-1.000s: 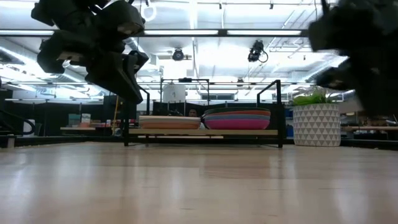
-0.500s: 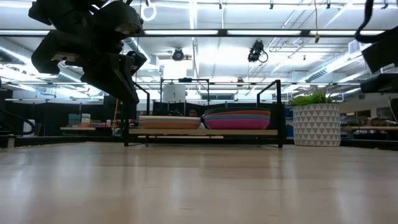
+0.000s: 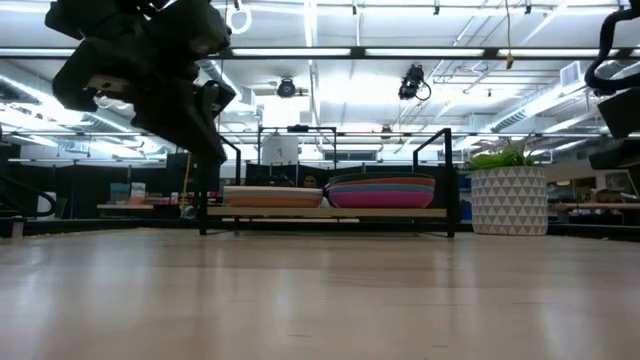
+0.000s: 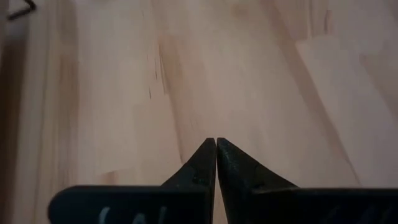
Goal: Place and stack plates onto a shelf
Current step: Stack the light brown plate on top of the light orange plate on the shelf
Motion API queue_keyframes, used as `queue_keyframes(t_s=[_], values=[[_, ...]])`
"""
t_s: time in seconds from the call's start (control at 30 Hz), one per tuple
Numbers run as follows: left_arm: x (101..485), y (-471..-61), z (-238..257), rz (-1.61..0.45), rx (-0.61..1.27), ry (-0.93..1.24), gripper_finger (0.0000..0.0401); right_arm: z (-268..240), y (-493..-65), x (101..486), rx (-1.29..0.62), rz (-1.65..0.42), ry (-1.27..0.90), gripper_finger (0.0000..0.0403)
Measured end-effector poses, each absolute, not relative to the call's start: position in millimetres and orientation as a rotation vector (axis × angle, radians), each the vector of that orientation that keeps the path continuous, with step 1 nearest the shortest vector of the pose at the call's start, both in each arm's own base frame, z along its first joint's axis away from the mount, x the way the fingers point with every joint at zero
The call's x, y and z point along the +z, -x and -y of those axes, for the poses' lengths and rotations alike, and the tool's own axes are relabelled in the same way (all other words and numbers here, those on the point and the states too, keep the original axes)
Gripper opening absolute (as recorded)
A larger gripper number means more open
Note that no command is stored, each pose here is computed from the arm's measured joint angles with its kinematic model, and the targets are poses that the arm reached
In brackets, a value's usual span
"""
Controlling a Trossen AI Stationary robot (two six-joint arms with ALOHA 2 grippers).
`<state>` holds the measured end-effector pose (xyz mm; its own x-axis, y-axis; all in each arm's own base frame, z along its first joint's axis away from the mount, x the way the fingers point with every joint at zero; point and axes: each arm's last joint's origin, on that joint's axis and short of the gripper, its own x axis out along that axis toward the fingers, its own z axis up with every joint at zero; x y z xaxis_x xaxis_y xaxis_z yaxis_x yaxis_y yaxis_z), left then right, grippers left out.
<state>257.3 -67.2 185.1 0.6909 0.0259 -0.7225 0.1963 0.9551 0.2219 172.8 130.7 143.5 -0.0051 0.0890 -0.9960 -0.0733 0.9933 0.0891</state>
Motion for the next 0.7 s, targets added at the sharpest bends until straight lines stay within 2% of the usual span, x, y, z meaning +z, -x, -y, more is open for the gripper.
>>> queue_keyframes(t_s=[0.1,0.33,0.5,0.7], values=[[188,-262,69,-0.748,-0.106,-0.31,0.002,-127,-177,144,0.118,-1.557,-0.039,0.0014],[199,-270,73,-0.587,-0.186,-0.539,0.0028,-102,-192,144,-0.069,-1.537,-0.155,0.0023],[199,-279,76,-0.501,-0.218,-0.695,0.0069,-82,-206,144,-0.028,-1.522,-0.242,0.0011],[172,-297,84,-0.464,-0.3,-0.972,0.013,-53,-231,148,0.054,-1.384,-0.46,0.0013]])
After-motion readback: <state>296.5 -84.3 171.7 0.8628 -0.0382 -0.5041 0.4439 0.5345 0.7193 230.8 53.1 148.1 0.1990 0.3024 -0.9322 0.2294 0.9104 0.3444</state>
